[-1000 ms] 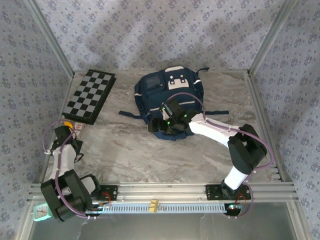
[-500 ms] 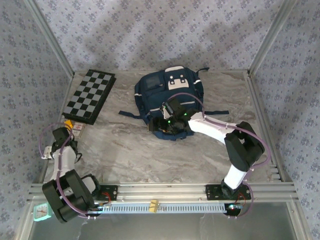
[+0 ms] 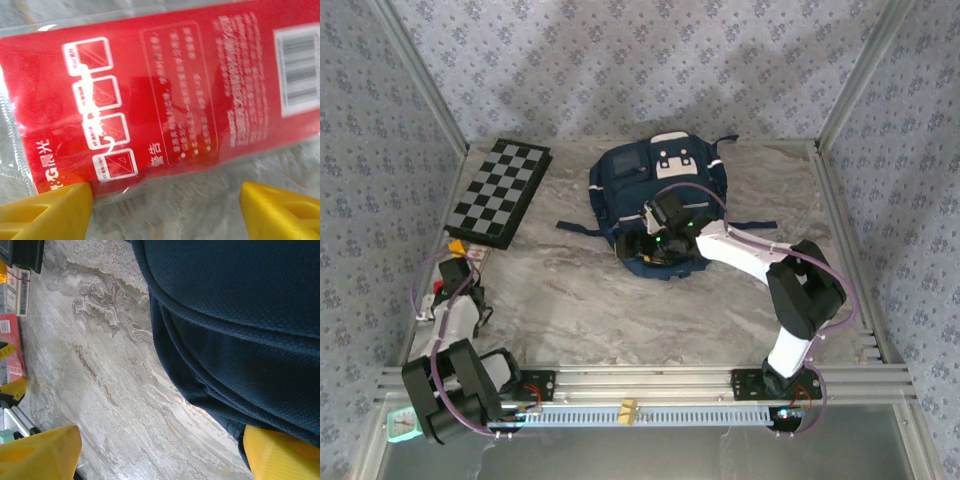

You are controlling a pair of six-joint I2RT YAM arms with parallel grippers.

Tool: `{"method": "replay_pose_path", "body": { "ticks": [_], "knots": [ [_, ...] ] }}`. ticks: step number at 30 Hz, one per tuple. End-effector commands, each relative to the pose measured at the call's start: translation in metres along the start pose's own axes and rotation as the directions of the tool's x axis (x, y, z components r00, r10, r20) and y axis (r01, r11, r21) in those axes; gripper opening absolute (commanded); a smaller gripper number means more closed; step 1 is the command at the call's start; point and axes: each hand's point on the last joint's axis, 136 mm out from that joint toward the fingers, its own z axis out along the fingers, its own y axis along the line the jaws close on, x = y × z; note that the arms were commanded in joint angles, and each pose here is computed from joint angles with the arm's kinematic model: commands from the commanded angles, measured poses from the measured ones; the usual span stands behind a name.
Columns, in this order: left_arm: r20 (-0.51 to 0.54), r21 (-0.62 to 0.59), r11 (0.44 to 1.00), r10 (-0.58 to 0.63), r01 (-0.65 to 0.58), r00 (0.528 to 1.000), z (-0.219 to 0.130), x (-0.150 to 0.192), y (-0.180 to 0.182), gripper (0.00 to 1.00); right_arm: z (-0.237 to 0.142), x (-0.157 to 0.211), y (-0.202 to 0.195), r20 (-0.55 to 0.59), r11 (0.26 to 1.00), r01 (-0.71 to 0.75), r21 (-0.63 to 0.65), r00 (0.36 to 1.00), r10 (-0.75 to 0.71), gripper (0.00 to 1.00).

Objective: Pack the student bag

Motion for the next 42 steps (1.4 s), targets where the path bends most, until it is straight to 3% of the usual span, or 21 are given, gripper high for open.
{"method": "replay_pose_path", "body": {
  "ticks": [1,4,9,14,18,22,30,35,39,42],
  "knots": [
    [-0.128,0.095,0.995,0.023,-0.011,0.991,0.000,0.034,-0.022,0.75,-0.015,-0.019,0.002,0.069,1.000,0.020,-0.008,0.997,-0.019,0.86],
    [-0.155,0.131,0.986,0.121,-0.101,0.981,-0.014,0.051,-0.043,0.74,-0.019,-0.023,0.003,0.085,1.000,0.023,-0.007,0.996,-0.022,0.86],
    [-0.057,0.168,0.955,0.256,-0.244,0.965,-0.042,0.041,-0.059,0.75,-0.015,-0.022,0.005,0.077,0.999,0.026,-0.020,0.997,-0.024,0.86],
    [0.055,0.009,0.936,0.350,-0.351,0.935,-0.053,0.003,-0.039,0.83,-0.006,-0.016,0.016,0.053,0.998,0.048,-0.032,0.998,-0.046,0.86],
    [-0.035,-0.110,0.928,0.353,-0.355,0.935,-0.038,-0.003,-0.011,0.97,0.003,-0.009,0.022,0.024,0.997,0.059,-0.047,0.998,-0.058,0.86],
    [-0.066,-0.141,0.916,0.369,-0.375,0.927,-0.026,0.002,-0.004,1.00,0.008,-0.007,0.026,0.020,0.996,0.069,-0.056,0.997,-0.068,0.86],
    [-0.178,-0.147,0.916,0.346,-0.373,0.921,0.000,0.017,0.006,1.00,0.010,-0.006,0.024,0.012,0.997,0.063,-0.051,0.998,-0.063,0.86],
    [-0.262,-0.132,0.902,0.369,-0.412,0.892,0.008,0.043,0.006,1.00,0.011,-0.009,0.023,0.018,0.997,0.057,-0.055,0.998,-0.056,0.86],
    [-0.295,-0.087,0.879,0.427,-0.469,0.855,0.000,0.068,-0.006,0.91,0.010,-0.010,0.024,0.018,0.997,0.055,-0.060,0.998,-0.054,0.86],
    [-0.261,-0.067,0.852,0.488,-0.520,0.833,-0.012,0.078,-0.011,0.80,0.006,-0.011,0.022,0.026,0.997,0.059,-0.055,0.998,-0.058,0.86]
  ]
}}
